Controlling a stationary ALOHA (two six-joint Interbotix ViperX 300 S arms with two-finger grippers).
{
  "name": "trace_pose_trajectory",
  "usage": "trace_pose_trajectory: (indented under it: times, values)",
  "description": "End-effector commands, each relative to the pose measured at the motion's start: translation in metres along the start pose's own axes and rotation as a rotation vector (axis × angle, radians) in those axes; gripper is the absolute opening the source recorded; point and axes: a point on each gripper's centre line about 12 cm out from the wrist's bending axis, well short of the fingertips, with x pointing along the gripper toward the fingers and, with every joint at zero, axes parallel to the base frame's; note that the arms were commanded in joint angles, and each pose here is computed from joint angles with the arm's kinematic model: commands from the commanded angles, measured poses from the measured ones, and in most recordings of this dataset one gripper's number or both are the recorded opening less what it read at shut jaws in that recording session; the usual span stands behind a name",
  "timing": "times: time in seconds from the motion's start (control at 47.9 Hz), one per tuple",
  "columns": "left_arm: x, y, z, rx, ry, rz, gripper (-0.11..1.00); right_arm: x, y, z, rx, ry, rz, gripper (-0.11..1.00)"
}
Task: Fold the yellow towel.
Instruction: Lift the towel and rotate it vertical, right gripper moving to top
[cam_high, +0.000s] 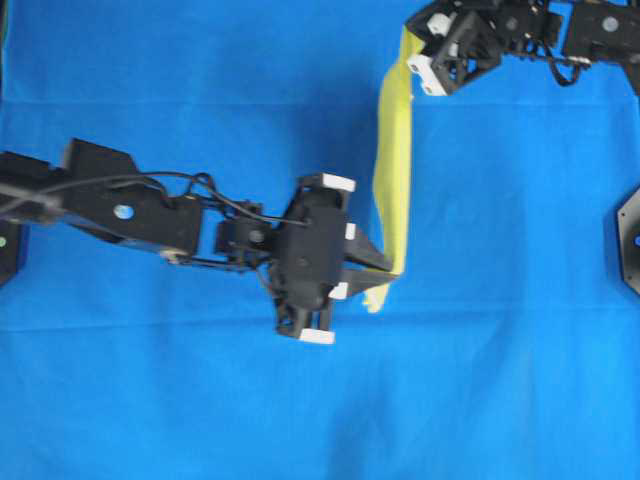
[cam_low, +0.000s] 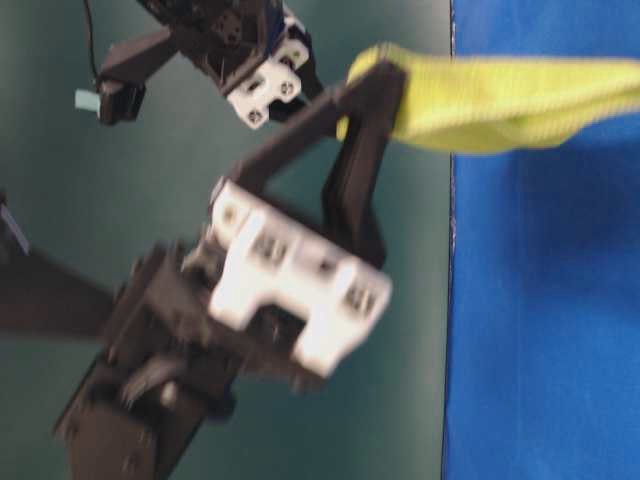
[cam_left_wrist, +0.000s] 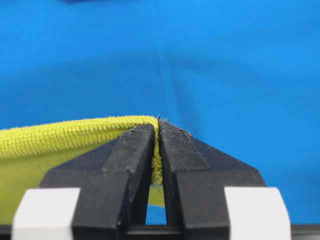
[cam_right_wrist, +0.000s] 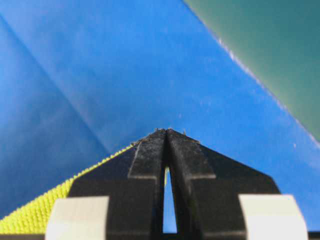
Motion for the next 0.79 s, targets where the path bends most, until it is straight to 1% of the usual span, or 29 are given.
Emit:
trace_pose_trajectory:
  times: [0.0, 0.23, 0.313, 0.418, 0.501, 0.606, 0.668, 0.773]
  values:
    - [0.005, -0.02, 0.032, 0.022, -0.086, -0.034, 0.03, -0.018, -0.016, 0.003, 0.019, -0.044, -0.025, 0.01]
    - [0.043, -0.027, 0.049, 0.02, -0.142, -0.039, 0.03, -0.045, -0.026, -0.021, 0.009, -0.05, -0.044, 0.01]
    - [0.051, -0.028, 0.052, 0.008, -0.18, -0.037, 0.03, -0.047, -0.028, -0.029, 0.009, -0.036, -0.05, 0.01]
    - [0.055, -0.028, 0.051, -0.009, -0.216, -0.033, 0.03, -0.044, -0.028, -0.036, 0.004, -0.016, -0.05, 0.01]
    - [0.055, -0.031, 0.045, -0.013, -0.221, -0.037, 0.03, -0.037, -0.026, -0.039, -0.006, 0.006, -0.047, 0.01]
    - [0.052, -0.035, 0.029, -0.037, -0.216, -0.044, 0.03, -0.025, -0.019, -0.038, -0.022, 0.017, -0.026, 0.01]
    - [0.05, -0.036, 0.017, -0.056, -0.21, -0.046, 0.03, -0.017, -0.013, -0.036, -0.034, 0.021, -0.007, 0.01]
    - [0.045, -0.038, -0.012, -0.096, -0.189, -0.049, 0.03, 0.0, 0.001, -0.03, -0.049, 0.007, 0.04, 0.01]
